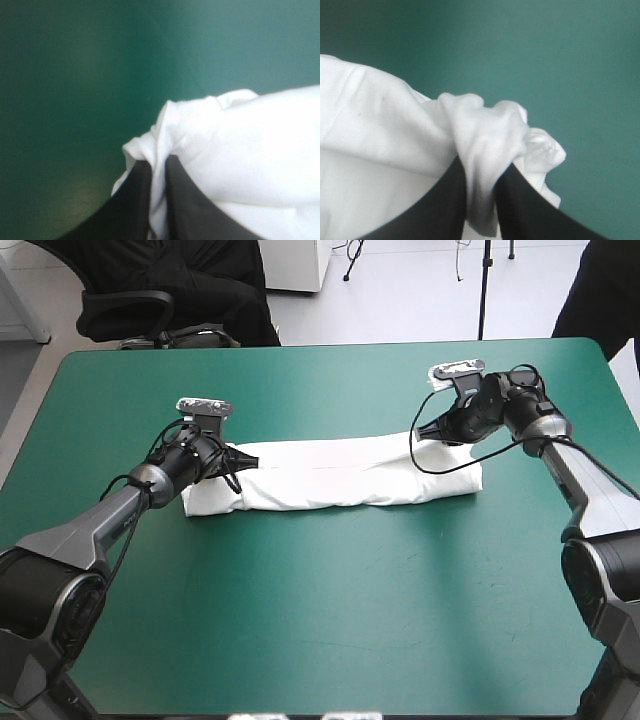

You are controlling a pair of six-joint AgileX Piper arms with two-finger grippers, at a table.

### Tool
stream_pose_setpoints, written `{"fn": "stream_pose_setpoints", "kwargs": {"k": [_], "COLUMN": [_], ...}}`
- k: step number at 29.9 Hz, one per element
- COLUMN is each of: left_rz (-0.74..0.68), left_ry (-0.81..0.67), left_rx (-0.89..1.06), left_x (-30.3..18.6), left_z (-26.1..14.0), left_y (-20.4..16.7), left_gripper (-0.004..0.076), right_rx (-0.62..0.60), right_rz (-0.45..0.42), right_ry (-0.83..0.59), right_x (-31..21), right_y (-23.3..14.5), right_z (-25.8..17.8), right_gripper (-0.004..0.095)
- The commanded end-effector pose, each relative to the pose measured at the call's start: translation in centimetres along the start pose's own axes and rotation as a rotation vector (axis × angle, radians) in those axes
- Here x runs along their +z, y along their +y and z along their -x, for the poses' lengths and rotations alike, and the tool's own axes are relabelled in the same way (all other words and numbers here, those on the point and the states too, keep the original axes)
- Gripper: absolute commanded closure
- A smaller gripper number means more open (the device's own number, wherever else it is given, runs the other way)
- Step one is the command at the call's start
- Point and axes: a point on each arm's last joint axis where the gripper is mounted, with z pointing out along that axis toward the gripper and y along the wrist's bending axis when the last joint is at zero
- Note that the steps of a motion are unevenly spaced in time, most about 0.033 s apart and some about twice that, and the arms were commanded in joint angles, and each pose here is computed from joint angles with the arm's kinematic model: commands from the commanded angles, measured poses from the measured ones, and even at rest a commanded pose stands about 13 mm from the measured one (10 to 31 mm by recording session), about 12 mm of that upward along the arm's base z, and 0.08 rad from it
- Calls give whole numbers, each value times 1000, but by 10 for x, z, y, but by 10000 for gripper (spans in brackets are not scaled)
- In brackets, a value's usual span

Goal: Fold the cloth

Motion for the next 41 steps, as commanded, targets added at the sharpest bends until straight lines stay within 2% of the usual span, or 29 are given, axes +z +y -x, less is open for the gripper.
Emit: {"fn": "stream_pose_setpoints", "kwargs": {"k": [1,4,7,12,16,19,22,23,27,31,34,37,41], "left_rz": [0,34,79,108,81,-32,-193,-245,-395,-448,-464,-482,-513], "left_ry": [-90,-68,-60,-94,-110,-119,-174,-195,-227,-182,-147,-114,-71], "left_rx": [13,11,-3,-25,-80,-60,-1,34,73,130,167,187,219], "left_x": [-24,-35,-56,-107,-154,-181,-200,-203,-199,-172,-151,-126,-93], "left_z": [18,19,24,27,18,11,8,9,16,25,36,50,65], "left_y": [4,10,19,35,47,46,37,32,15,-3,-21,-41,-72], "left_gripper": [623,497,421,409,410,454,635,728,741,741,741,741,741], "right_rx": [-24,-34,-50,-74,-74,-33,-10,-3,46,69,85,114,88], "right_rz": [12,15,2,-57,-176,-234,-244,-244,-192,-86,-38,-21,-13], "right_ry": [-86,-40,-19,-106,-154,-174,-183,-187,-196,-209,-201,-177,-174], "right_x": [-39,-55,-78,-132,-174,-190,-194,-194,-186,-174,-167,-161,-160], "right_y": [3,4,4,3,-4,-8,-11,-13,-23,-39,-51,-58,-59], "right_z": [14,12,9,3,-7,-13,-14,-14,-11,-11,-13,-15,-15], "right_gripper": [482,345,315,317,317,317,317,317,317,317,317,317,318]}}
